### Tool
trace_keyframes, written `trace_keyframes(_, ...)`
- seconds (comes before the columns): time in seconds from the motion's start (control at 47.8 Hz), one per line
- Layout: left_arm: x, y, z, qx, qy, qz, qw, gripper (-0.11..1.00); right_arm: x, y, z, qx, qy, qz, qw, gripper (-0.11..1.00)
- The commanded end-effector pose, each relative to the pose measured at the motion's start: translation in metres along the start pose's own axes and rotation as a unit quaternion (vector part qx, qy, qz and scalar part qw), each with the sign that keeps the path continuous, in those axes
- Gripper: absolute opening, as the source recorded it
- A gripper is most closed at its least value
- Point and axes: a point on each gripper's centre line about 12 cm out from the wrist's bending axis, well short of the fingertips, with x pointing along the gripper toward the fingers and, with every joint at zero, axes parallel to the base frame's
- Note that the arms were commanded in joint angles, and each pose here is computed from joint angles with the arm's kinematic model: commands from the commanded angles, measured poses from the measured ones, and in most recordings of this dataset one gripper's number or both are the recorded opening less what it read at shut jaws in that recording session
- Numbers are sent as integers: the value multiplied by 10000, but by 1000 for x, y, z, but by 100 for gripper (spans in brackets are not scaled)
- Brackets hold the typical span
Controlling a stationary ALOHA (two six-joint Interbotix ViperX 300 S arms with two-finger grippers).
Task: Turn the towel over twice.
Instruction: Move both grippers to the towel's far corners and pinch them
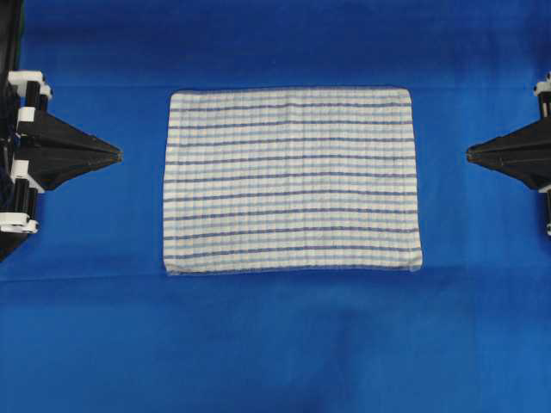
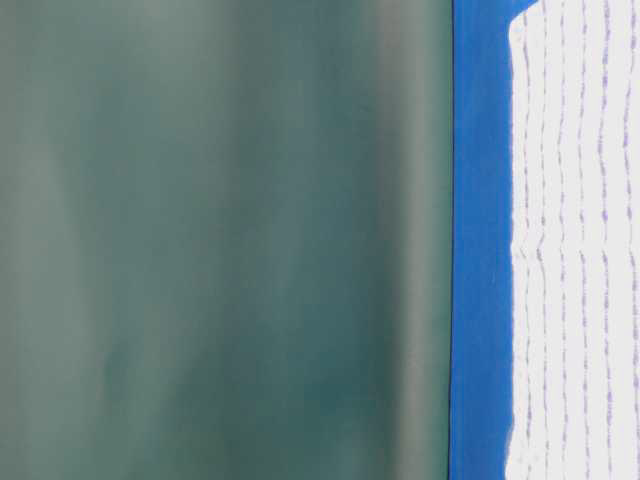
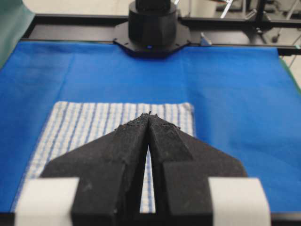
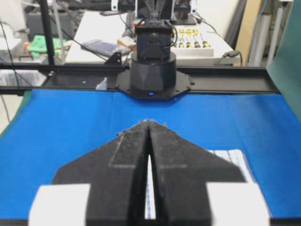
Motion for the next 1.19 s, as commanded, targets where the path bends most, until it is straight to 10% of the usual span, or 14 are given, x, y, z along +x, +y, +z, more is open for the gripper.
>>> trace_keyframes(0.0,3,1,11,-57,-138,39,9999,0,3,-3,10,16,-130,-78,9999,0)
trace_keyframes(0.607,23,53,-29,222,638,1166,9909,1,7,-69,-33,160,1075,-1607,9810,0)
trace_keyframes(0.753,30,72,-50,178,927,1508,9841,31,11,-90,-57,290,1567,-1995,9669,6)
trace_keyframes(0.963,39,103,-86,91,1379,1986,9703,88,17,-122,-95,473,2200,-2478,9423,63)
trace_keyframes(1.172,39,130,-128,-42,1870,2367,9534,88,23,-141,-136,656,2729,-2676,9218,56)
